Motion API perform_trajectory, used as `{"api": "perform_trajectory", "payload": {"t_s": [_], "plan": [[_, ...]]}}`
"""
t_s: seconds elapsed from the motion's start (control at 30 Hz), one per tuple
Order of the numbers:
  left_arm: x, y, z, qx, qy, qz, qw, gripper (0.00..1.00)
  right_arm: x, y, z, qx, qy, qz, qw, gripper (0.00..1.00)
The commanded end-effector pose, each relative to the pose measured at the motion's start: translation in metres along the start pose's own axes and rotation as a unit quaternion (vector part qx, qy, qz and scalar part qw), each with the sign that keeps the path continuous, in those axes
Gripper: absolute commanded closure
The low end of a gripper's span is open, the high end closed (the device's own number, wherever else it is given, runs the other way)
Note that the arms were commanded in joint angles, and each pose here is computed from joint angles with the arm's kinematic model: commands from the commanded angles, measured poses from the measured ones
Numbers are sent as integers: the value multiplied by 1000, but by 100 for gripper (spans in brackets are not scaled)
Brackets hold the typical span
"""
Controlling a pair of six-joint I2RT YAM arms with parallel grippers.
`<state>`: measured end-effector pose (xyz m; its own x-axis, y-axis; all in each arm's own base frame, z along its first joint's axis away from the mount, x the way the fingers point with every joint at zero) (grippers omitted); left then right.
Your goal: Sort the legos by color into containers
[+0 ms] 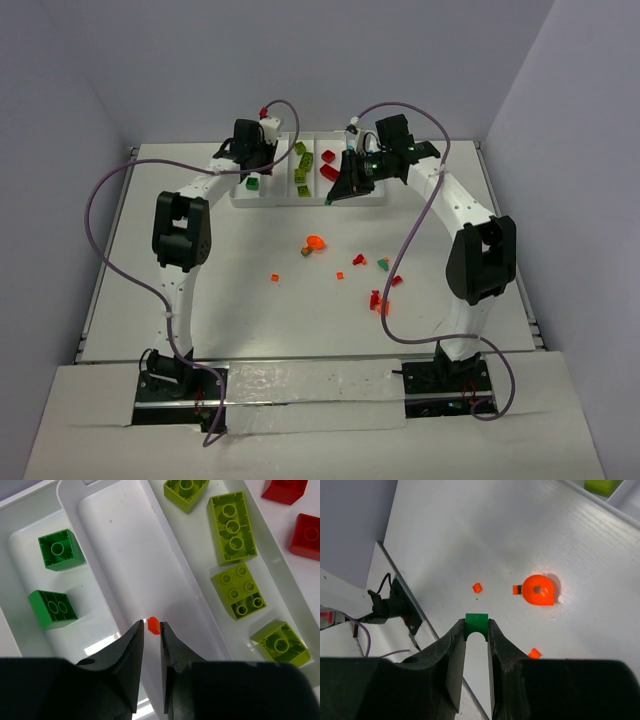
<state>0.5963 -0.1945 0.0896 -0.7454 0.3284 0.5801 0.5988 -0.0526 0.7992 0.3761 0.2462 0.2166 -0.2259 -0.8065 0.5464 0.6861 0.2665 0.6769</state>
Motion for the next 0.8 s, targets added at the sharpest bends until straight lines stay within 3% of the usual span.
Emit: {"api": "perform_trajectory", "payload": {"t_s": [0.0,0.2,0.27,0.3,0.33,0.43,0.5,0.6,0.77], "plan": [[-4,9,4,19,-3,-13,1000,63,-3,39,0,12,-15,-49,999,100],[15,29,1,18,-20,-21,999,41,-10,55,-3,-12,-17,-72,997,100],[40,49,-10,34,-64,-36,997,42,-13,61,-1,-15,-14,-81,996,100],[50,40,-19,46,-110,-22,993,43,-14,63,2,-22,-8,-84,996,100],[82,65,-33,43,-145,-53,987,43,-18,63,2,-26,-4,-83,996,100],[133,72,-61,54,-220,-69,972,42,-29,65,9,-45,14,-82,995,100],[189,56,-84,48,-275,-76,957,40,-42,65,10,-69,36,-77,994,100],[227,35,-96,39,-303,-79,949,38,-54,69,13,-104,54,-73,990,100],[258,6,-90,29,-277,-71,958,36,-77,90,25,-137,77,-79,984,100]]}}
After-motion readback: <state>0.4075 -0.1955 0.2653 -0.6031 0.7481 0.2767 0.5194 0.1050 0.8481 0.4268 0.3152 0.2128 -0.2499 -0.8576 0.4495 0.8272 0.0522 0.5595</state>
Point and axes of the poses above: each gripper's point midway between its finger pads, its own x axis back along the fingers, its own z axis along the line the jaws close on, y = z × x, the point moved 1 cm from there along x, back along the fingers, and after that the axes turned 15 degrees about x, right-handed, at the moved point
